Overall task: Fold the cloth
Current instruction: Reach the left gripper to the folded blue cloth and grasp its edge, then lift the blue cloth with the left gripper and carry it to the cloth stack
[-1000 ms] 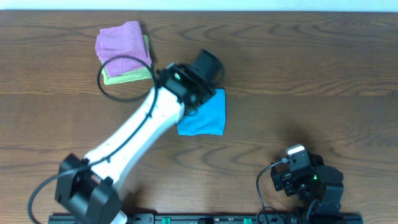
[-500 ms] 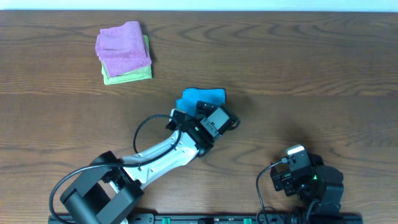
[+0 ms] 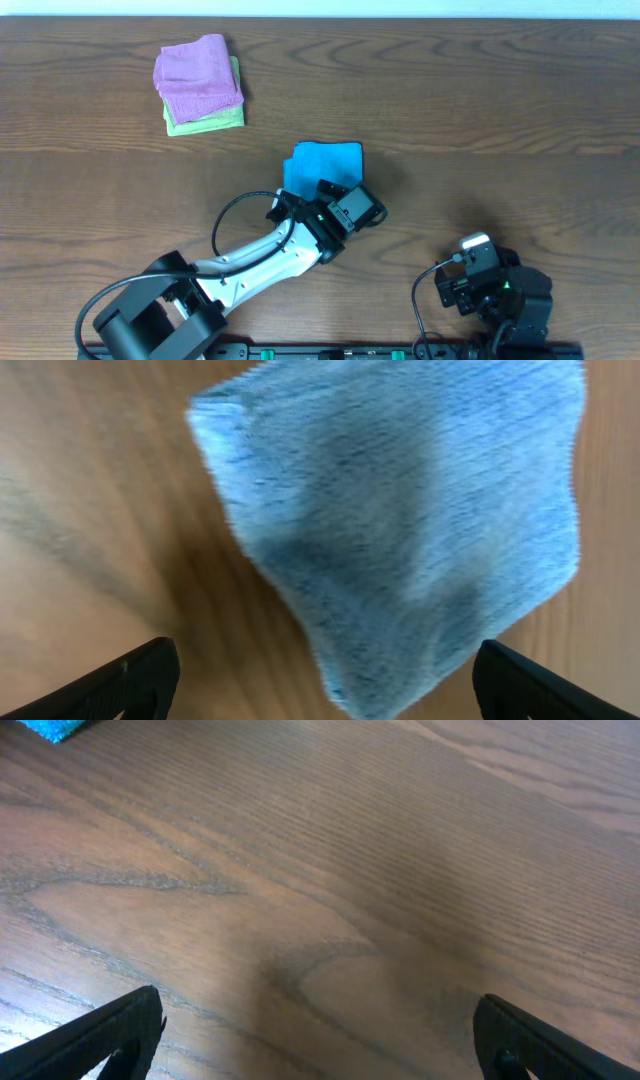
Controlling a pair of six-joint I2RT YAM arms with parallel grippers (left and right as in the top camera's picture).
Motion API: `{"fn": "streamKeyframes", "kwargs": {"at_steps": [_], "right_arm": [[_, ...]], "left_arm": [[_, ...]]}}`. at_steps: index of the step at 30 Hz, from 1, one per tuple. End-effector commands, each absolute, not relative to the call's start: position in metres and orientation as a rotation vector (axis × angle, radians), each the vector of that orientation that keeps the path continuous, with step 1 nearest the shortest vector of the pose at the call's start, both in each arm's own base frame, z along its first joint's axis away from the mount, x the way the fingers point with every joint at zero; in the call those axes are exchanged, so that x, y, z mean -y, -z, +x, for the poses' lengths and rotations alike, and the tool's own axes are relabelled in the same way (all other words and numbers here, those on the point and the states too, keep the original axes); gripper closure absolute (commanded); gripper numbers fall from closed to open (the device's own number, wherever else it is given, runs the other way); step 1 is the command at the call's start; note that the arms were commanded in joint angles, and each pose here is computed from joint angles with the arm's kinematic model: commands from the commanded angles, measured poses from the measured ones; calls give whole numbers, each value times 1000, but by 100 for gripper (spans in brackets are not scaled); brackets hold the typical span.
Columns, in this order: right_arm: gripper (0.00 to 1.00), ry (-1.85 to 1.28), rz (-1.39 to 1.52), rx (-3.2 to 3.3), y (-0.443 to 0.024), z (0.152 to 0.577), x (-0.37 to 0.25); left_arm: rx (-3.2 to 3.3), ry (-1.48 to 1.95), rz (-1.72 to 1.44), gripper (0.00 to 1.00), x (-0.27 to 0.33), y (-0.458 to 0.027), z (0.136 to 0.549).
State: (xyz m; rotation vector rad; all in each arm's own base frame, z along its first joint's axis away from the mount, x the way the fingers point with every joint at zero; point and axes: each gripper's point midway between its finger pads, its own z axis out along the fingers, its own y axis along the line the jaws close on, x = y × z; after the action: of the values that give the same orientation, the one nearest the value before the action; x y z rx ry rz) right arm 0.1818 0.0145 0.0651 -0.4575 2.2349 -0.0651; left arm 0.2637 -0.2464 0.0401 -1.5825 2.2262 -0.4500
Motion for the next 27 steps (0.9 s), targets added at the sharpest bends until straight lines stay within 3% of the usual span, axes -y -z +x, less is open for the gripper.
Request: {"fn": "streamKeyframes", "kwargs": {"at_steps": [1, 10, 21, 27], "right_arm": [[1, 55, -438, -2237, -64, 182, -14], [1, 55, -438, -2237, -64, 182, -14], [1, 55, -438, -2237, -64, 182, -14], [1, 55, -438, -2237, -64, 182, -14]], "left_arm": [[-2159, 439, -1640, 5, 237, -42, 263], [-2076, 530, -1621, 5, 243, -54, 279], [-2123, 459, -1630, 5, 232, -31, 265], [-2051, 498, -1612, 5, 237, -26, 282]]}}
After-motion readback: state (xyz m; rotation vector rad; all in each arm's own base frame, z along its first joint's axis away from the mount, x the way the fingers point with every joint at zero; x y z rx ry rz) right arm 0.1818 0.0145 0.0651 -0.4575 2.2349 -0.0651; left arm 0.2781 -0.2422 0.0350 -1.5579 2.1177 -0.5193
